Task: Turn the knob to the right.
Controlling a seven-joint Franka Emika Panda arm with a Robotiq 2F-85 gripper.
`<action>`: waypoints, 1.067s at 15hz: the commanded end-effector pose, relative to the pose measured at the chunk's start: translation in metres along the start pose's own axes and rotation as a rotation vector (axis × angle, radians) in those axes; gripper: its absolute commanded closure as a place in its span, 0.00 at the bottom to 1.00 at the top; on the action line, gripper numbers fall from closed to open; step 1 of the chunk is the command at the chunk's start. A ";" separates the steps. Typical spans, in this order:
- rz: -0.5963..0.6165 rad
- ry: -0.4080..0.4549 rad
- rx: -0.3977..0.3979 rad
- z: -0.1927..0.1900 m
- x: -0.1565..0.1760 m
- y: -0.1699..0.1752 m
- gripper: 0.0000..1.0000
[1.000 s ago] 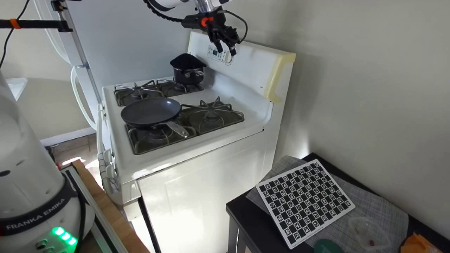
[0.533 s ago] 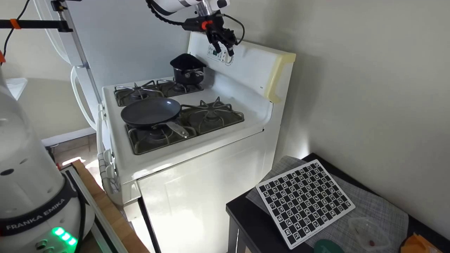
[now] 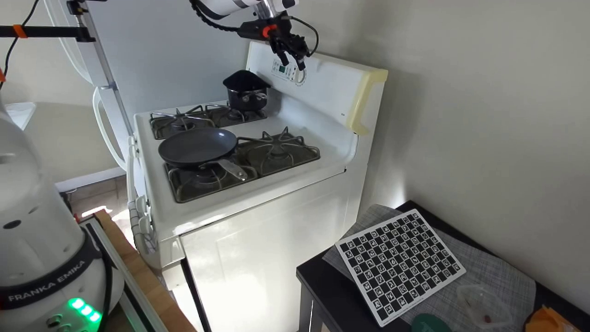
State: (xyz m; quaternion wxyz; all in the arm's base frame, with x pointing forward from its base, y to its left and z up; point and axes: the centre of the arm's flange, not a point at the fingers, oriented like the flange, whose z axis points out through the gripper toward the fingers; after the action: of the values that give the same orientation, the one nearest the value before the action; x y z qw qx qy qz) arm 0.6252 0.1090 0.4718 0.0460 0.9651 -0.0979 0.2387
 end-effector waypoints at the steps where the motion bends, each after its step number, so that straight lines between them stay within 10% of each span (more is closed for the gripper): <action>1: 0.027 0.027 0.002 0.004 0.001 -0.013 0.00; 4: 0.049 0.029 0.004 0.007 0.001 -0.017 0.05; 6: 0.058 0.038 0.003 0.010 0.001 -0.019 0.29; 10: 0.059 0.070 0.006 0.023 0.002 -0.021 0.30; 16: 0.055 0.105 0.028 0.039 0.004 -0.021 0.83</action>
State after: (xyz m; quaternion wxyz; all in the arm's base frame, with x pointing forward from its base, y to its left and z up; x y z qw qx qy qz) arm 0.6439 0.1194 0.4472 0.0300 0.9534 -0.1148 0.2773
